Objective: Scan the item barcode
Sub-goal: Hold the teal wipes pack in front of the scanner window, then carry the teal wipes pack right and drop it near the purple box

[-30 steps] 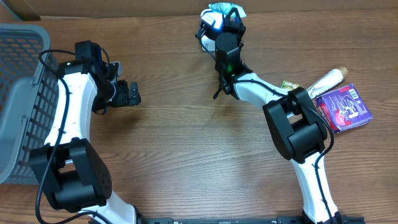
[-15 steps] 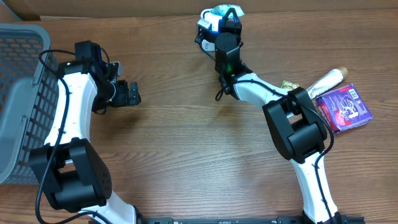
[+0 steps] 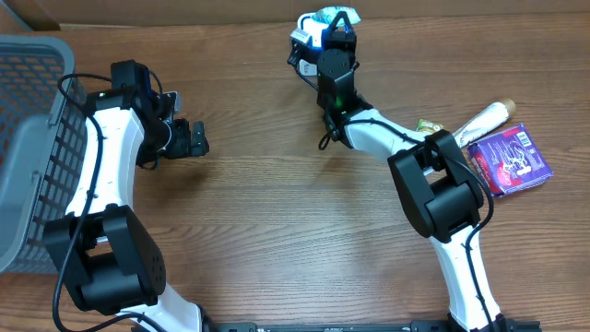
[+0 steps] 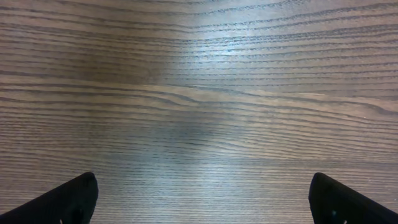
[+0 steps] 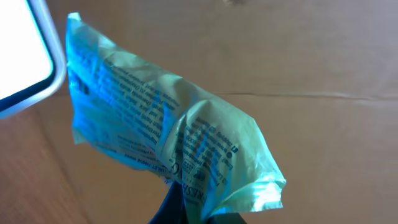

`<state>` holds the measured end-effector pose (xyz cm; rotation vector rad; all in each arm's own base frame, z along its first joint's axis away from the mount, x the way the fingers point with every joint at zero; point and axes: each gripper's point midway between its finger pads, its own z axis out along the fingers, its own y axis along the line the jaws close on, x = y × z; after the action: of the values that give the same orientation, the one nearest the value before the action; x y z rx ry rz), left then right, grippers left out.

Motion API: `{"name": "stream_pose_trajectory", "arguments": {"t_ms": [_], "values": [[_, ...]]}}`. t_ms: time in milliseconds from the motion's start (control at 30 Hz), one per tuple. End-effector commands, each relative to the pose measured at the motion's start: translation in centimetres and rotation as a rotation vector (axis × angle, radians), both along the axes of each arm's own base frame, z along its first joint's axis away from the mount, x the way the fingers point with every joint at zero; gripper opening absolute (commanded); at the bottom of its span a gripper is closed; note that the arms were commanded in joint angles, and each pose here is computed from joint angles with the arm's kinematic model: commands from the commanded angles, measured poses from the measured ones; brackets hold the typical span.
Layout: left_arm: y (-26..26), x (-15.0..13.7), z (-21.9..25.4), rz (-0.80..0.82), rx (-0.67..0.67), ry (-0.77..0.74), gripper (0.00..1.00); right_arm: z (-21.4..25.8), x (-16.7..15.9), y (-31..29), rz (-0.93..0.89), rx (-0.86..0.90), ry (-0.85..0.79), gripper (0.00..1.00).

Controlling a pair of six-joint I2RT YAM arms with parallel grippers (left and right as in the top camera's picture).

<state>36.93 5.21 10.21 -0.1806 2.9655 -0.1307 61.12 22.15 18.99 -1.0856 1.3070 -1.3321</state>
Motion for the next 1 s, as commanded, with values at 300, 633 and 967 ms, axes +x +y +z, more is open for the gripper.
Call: {"name": "stream_pose_trajectory", "arguments": {"t_ms": [300,633,967], "values": [[-0.3,0.0,0.6,-0.026,0.007,-0.018,1.00,6.7,-2.7,1.8,-0.012,0.112,-0.077,0.04],[-0.3,0.0,0.6,-0.026,0.007,-0.018,1.00,12.8,-10.3,1.6,-0.002,0.585,0.122,0.04],[-0.3,0.0,0.6,-0.026,0.007,-0.019,1.00,5.6,-19.8,-1.6,-0.212,1.367,0.813,0.04]]}}
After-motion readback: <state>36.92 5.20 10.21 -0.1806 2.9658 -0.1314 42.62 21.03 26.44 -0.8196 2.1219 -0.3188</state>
